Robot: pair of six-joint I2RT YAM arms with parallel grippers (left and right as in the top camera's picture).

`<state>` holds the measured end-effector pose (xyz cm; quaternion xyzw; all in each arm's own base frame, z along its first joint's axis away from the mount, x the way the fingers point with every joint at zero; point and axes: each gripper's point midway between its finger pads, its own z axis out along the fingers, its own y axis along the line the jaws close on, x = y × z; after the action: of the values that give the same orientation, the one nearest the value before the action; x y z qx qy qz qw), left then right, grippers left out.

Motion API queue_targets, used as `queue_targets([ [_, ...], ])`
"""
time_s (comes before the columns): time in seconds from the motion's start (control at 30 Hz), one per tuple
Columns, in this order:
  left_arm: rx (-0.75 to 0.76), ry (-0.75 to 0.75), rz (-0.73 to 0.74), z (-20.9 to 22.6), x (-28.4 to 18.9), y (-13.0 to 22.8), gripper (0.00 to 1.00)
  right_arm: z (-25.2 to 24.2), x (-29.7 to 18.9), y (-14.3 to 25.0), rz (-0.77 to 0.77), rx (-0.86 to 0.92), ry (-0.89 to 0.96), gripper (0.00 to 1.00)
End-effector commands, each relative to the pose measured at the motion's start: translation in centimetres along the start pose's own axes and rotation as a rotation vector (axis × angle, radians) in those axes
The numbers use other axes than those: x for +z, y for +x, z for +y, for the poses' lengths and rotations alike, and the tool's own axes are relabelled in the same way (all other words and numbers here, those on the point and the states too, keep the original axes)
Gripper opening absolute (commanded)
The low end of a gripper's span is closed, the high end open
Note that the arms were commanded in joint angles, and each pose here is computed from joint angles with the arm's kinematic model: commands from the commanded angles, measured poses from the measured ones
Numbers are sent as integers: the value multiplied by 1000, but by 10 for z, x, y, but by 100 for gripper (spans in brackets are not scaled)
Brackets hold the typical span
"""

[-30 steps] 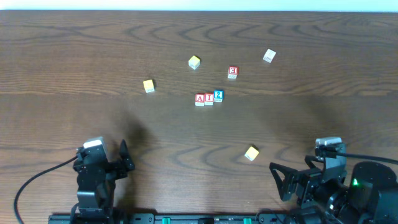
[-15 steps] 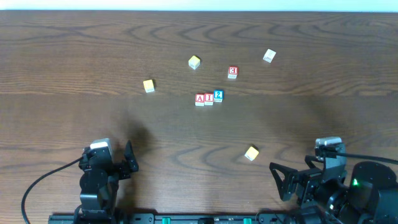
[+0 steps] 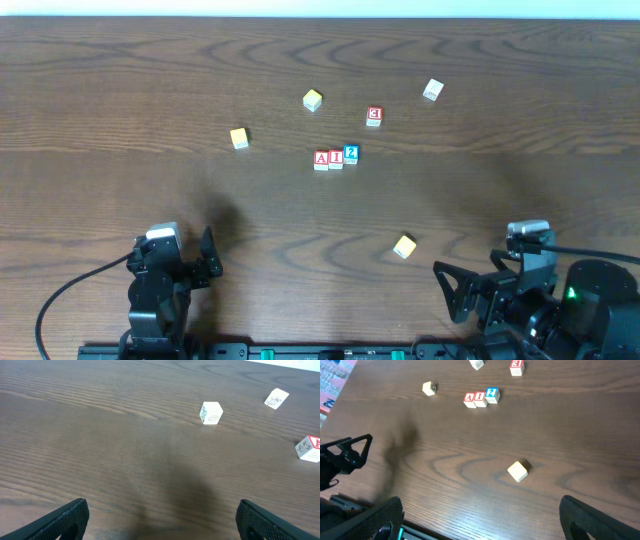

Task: Spell out Ai2

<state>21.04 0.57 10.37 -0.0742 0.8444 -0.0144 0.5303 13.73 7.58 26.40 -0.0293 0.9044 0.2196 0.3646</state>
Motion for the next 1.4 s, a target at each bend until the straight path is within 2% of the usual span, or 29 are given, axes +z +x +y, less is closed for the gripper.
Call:
queue_targets([
  [0.0, 12, -2, 6, 1, 3, 5, 95, 0, -1, 0, -3, 12, 1, 99],
  [0.2, 12, -2, 6, 1, 3, 5, 95, -1, -1, 0, -4, 9, 7, 99],
  [0.3, 12, -2, 6, 1, 3, 5, 95, -23, -7, -17, -115, -60, 140, 99],
  [0.4, 12, -2, 6, 1, 3, 5, 95, -31, -13, -34, -278, -187, 192, 99],
  [0.5, 12, -2, 6, 1, 3, 5, 95, -40, -8, -29, -375, -353, 238, 99],
  [0.6, 12, -2, 6, 1, 3, 5, 95, -56, 6, -13, -401, -429, 290, 99],
  [0.83, 12, -2, 6, 1, 3, 5, 95, -86, 51, 22, -350, -421, 317, 99],
  [1.27, 12, -2, 6, 1, 3, 5, 95, -128, 125, 95, -97, -338, 303, 99],
  [1.37, 12, -2, 6, 1, 3, 5, 95, -130, 129, 95, -104, -341, 304, 99],
])
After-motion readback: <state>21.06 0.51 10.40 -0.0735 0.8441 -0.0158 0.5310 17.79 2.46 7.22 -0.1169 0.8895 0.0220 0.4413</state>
